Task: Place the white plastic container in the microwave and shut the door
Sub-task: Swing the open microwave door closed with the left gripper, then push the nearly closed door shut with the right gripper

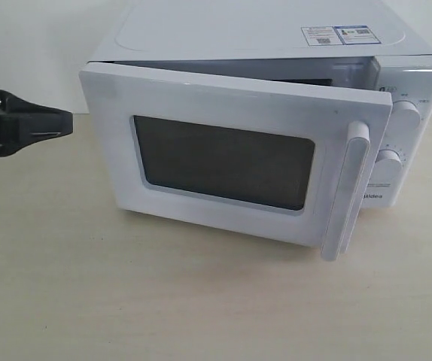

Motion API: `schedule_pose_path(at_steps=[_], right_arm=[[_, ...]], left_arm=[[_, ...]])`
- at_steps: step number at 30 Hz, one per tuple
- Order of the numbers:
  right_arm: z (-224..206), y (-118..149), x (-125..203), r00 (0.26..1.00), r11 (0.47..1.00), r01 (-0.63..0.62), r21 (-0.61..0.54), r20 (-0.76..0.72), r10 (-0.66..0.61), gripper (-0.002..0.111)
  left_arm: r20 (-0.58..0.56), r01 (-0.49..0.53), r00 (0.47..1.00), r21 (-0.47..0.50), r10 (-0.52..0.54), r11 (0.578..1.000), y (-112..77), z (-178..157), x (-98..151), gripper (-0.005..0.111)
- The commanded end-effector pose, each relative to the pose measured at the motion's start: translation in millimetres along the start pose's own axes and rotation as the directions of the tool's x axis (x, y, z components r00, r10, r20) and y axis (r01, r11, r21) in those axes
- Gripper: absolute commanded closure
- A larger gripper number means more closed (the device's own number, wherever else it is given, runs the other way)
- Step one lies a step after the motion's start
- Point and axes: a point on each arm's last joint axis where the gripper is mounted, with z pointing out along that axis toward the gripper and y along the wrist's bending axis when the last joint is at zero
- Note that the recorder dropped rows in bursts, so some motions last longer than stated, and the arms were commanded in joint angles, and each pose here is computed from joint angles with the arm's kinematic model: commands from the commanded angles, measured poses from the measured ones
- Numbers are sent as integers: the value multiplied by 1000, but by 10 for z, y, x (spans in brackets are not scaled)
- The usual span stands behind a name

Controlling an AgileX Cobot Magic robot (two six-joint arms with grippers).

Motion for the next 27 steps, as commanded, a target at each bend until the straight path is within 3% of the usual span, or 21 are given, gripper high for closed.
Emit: schedule_pose_path(at_steps=[1, 8, 12, 18, 21, 27], right_arm=[[118, 114, -314, 995, 994, 87, -61, -50, -90, 108], [663, 371, -542, 937, 953, 194, -233, -243, -250, 109], [1039, 607, -405, 874, 926, 157, -343, -388, -292, 109], [1340, 1003, -57, 862, 869, 105, -484, -391, -322, 109], [1463, 1085, 148, 858, 889, 38, -457, -441, -263, 109], [1688, 1054, 509, 844, 955, -20, -297, -516, -143, 109]], left_arm=[[47, -22, 999, -81, 26, 996, -70, -166, 64, 102], [115, -57, 991, -105, 69, 993, -221, -393, 91, 102], [143, -10, 989, -155, 32, 988, -226, -474, 156, 102], [151, 19, 988, -187, 10, 982, -236, -531, 288, 102], [154, 15, 988, -189, 14, 982, -254, -556, 325, 102], [155, 13, 988, -189, 17, 982, -256, -559, 328, 102]])
